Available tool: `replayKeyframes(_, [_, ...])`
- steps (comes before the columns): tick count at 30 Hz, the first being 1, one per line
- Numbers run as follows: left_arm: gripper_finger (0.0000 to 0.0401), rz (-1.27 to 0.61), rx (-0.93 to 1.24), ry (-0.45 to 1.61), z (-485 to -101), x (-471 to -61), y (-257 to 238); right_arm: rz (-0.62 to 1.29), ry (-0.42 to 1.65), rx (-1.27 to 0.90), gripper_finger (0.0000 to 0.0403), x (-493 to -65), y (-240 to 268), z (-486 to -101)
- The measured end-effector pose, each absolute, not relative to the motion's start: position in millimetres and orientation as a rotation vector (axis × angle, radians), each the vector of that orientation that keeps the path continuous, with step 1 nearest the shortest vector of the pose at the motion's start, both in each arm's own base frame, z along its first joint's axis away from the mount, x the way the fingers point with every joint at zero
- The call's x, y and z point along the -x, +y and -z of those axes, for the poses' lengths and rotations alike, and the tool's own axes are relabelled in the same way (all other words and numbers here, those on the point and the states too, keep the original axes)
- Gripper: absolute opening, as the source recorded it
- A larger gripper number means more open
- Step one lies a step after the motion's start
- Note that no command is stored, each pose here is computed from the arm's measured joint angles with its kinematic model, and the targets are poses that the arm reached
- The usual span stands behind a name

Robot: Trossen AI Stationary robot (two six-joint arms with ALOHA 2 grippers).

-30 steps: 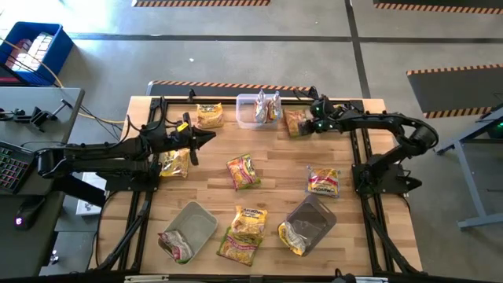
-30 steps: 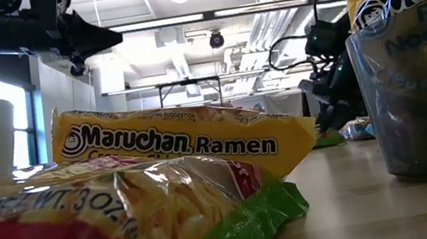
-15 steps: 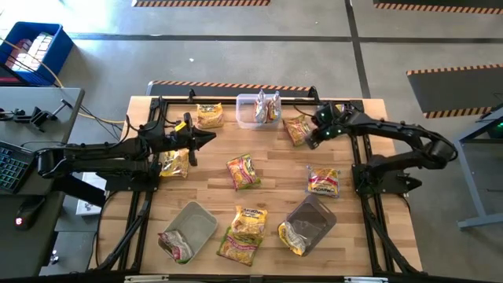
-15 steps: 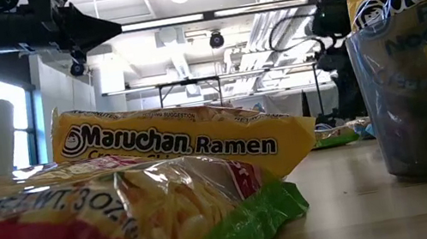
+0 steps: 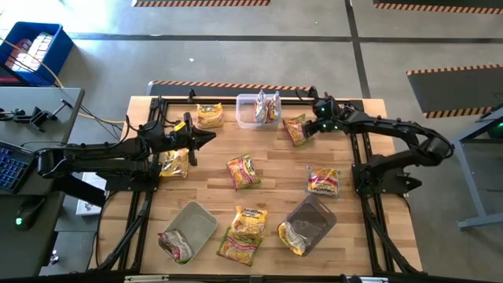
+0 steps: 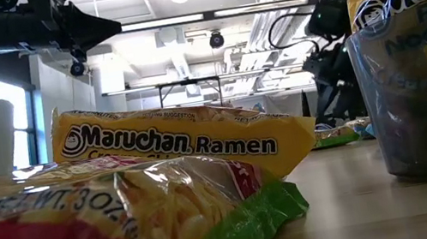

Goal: Sort Maruchan noodles
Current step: Put the green noodle pack into the gray bin

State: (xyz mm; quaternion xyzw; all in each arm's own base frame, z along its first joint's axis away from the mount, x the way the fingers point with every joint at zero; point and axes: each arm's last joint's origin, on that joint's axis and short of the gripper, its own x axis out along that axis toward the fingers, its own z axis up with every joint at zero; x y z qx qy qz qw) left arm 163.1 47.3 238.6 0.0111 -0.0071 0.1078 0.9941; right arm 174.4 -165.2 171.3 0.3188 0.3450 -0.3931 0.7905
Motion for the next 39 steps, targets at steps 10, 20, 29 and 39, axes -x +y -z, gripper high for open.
replayKeyframes(10, [0.0019, -0.208, -0.022, -0.014, -238.6, -163.2, 47.1, 0.745, 0.778, -0.841, 0.0302, -182.2, -187.5, -130.5])
replayKeyframes(20, [0.0019, -0.208, -0.015, -0.015, -238.6, -163.2, 47.0, 0.646, 0.716, -0.884, 0.0237, -191.2, -191.5, -123.2])
replayKeyframes(29, [0.0019, -0.208, -0.014, -0.015, -238.6, -163.2, 47.1, 0.618, 0.706, -0.838, 0.0039, -192.1, -192.2, -125.5])
replayKeyframes(39, [0.0019, -0.208, -0.005, -0.016, -238.6, -163.2, 47.1, 0.575, 0.671, -0.724, 0.0002, -189.1, -183.5, -150.6])
